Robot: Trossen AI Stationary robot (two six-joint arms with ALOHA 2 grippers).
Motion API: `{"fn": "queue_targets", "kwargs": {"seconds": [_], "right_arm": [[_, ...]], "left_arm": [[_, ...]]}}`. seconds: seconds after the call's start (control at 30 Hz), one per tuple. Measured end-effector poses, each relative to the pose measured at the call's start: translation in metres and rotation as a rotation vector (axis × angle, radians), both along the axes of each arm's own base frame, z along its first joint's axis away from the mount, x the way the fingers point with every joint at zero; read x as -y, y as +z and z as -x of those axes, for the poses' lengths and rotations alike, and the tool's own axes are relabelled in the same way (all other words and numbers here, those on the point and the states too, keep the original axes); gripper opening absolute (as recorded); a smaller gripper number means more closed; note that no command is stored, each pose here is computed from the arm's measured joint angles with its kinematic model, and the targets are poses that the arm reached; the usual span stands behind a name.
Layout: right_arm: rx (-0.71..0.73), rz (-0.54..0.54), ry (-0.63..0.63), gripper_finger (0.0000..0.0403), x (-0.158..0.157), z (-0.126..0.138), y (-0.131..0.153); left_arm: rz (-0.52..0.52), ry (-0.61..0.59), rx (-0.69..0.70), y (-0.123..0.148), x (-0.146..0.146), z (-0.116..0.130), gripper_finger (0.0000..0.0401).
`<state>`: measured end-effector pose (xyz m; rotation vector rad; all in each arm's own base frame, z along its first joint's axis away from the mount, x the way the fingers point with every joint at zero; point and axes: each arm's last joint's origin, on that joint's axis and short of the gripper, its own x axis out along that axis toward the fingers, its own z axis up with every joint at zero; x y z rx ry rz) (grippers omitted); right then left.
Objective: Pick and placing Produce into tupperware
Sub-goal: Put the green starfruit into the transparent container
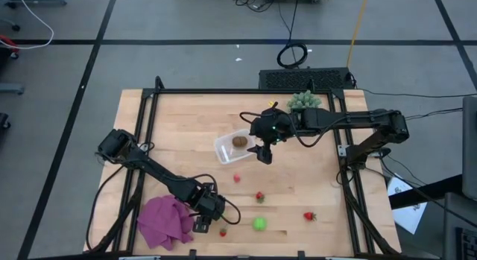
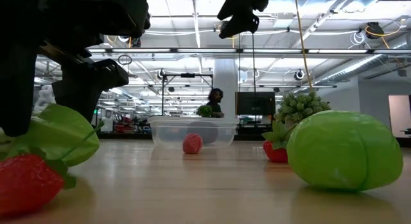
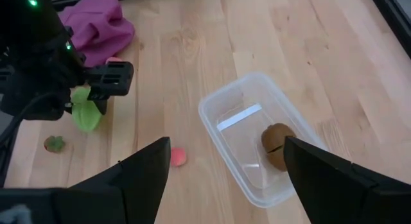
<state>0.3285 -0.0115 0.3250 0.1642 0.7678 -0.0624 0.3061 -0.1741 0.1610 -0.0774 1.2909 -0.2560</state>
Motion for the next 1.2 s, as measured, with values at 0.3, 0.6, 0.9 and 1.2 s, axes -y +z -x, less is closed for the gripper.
{"fn": "queue_targets", "kwargs": {"seconds": [0.3, 0.6, 0.9, 1.2], "right_arm": [[0.000, 0.000, 0.000, 0.0293, 0.0000, 0.0000, 0.0000], [0.000, 0.000, 0.000, 0.0293, 0.0000, 0.0000, -0.0001], [0.016, 0.001, 0.000, 0.0293, 0.0000, -0.0011, 0.0010], [0.036, 0.001, 0.000, 0.0293, 0.0001, -0.0024, 0.0024]], "left_arm": [[-0.016, 0.009, 0.009, 0.0000, -0.0005, -0.0003, 0.0245], [-0.009, 0.022, 0.012, 0.0008, -0.0003, -0.0006, 0.0205], [-0.027, 0.036, 0.020, 0.0007, -0.0010, -0.0008, 0.0223], [-0.032, 0.056, 0.016, 0.0013, -0.0087, -0.0040, 0.0220]]}}
